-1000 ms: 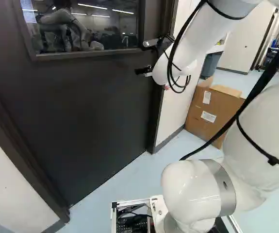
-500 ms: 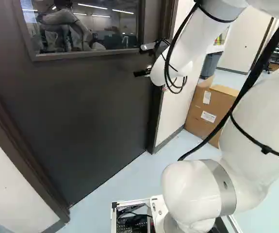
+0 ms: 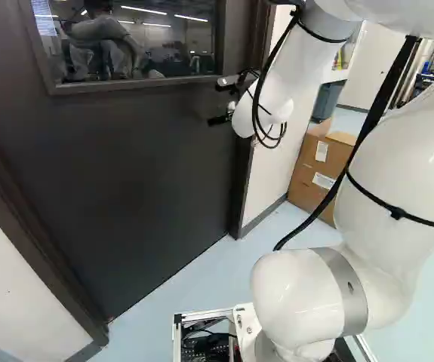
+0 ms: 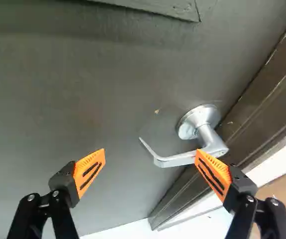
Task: Open the door and move inside
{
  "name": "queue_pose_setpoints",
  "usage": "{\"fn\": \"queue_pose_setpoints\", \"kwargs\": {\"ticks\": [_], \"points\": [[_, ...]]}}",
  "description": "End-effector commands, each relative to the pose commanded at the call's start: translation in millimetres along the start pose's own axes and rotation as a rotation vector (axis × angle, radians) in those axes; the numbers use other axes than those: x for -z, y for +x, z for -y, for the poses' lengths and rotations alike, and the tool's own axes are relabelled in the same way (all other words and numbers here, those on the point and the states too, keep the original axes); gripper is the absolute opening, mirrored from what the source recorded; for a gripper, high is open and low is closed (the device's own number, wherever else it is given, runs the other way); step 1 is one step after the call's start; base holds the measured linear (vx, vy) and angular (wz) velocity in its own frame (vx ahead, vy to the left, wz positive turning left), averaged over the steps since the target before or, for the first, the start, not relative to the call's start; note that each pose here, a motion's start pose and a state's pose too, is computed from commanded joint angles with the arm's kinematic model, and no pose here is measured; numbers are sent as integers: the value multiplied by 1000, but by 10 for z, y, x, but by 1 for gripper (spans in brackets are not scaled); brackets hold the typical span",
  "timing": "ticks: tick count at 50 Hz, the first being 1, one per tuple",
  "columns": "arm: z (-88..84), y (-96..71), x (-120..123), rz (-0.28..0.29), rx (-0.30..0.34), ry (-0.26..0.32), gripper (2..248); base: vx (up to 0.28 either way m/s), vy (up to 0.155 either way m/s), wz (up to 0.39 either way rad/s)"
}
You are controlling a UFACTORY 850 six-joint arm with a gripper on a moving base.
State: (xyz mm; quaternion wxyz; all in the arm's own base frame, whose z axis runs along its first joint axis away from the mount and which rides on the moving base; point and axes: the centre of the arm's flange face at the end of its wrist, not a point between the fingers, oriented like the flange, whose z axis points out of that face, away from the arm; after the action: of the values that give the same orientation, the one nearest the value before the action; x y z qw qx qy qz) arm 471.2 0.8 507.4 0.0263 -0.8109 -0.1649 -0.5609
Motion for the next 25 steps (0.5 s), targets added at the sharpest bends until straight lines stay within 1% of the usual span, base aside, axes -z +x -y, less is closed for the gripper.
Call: {"fn": "queue_pose_setpoints", "kwargs": {"ticks": [25], "points": [[21,-237,-146,54,-16,15,247,0,0,0]]}}
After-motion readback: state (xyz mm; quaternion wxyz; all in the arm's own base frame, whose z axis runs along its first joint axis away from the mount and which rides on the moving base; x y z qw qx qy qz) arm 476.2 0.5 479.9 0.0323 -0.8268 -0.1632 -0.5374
